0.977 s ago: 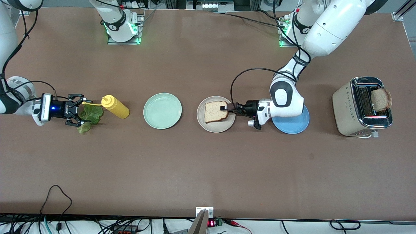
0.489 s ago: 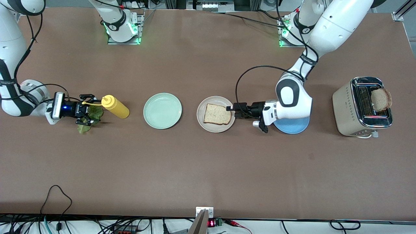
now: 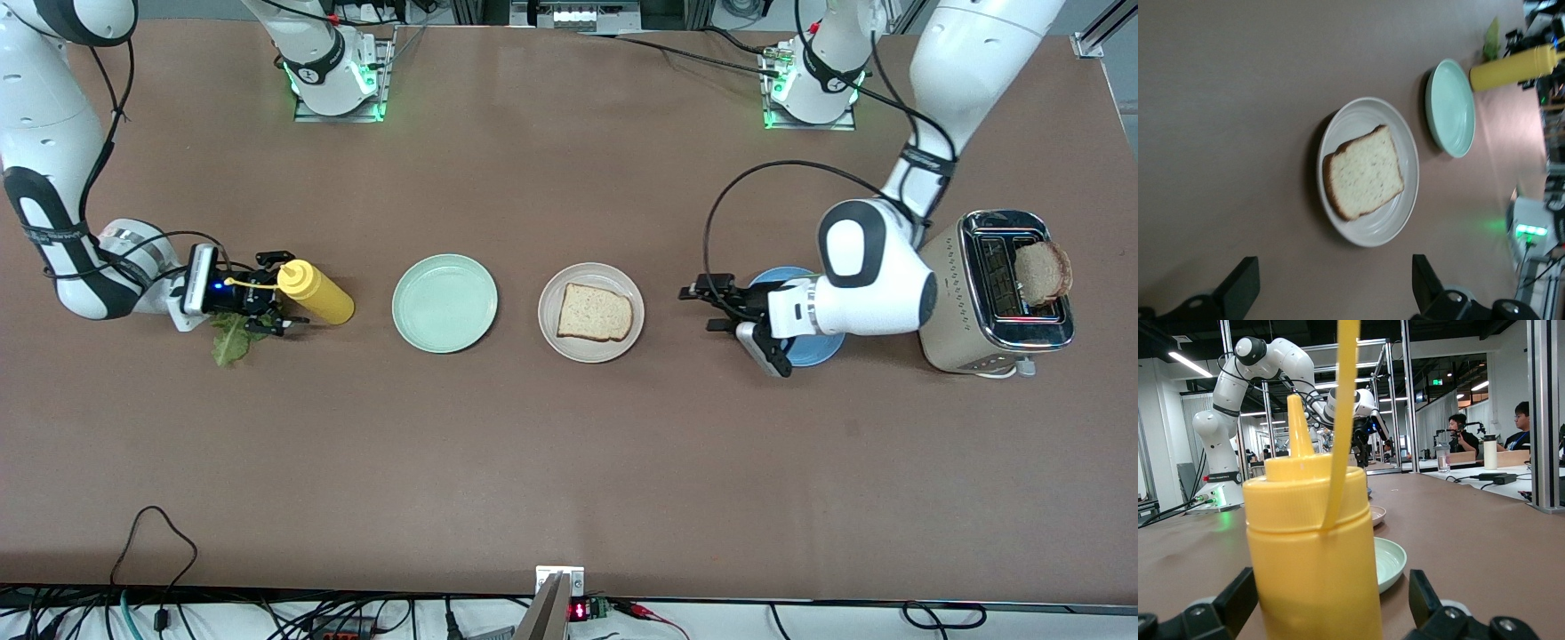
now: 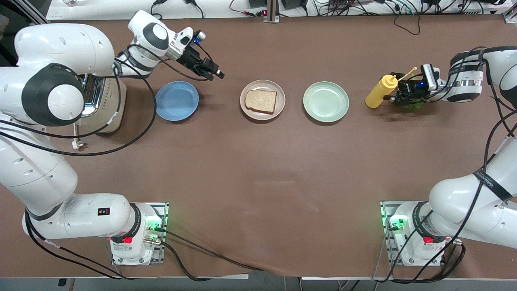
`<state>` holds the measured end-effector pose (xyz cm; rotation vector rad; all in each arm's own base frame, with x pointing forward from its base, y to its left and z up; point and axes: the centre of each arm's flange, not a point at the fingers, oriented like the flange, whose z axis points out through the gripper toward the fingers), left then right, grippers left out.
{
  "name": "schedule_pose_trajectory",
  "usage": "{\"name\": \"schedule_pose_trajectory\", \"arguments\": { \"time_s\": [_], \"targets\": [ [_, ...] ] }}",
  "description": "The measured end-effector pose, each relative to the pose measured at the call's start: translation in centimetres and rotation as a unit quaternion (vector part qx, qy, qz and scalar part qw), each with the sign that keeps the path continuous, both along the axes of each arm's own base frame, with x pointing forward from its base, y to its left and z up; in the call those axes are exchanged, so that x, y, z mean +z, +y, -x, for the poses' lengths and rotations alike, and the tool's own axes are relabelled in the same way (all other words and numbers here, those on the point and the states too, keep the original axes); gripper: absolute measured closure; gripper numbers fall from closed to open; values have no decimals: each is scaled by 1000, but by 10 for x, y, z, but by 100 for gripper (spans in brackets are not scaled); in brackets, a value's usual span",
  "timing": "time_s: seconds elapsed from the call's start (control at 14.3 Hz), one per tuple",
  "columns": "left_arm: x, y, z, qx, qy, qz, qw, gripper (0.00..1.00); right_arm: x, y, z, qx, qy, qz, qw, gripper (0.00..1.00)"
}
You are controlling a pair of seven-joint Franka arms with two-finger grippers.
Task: Make sandwich in beige plate with both arms
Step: 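Lift the yellow bottle with the right gripper and carry it over the bread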
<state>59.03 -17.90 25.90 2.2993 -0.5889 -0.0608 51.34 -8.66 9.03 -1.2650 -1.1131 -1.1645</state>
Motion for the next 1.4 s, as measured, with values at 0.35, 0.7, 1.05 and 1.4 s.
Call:
{"name": "schedule_pose_trajectory", "arguments": {
  "time_s": [0.35, 0.7, 1.05, 1.4],
  "targets": [
    [31, 13, -17, -64, 0, -100, 993, 0, -2, 20, -4, 5, -9, 1, 1000, 7],
    [76, 41, -26, -95, 64, -221, 969, 0, -2, 20, -4, 5, -16, 3, 1000, 43],
    [183, 90, -42, -60, 100, -306, 945, 0, 20, 18, -23, 1, -15, 40, 999, 55],
    [271, 136, -32, 1, 72, -397, 915, 0, 115, 52, -81, -10, 19, 144, 989, 55]
  ]
}}
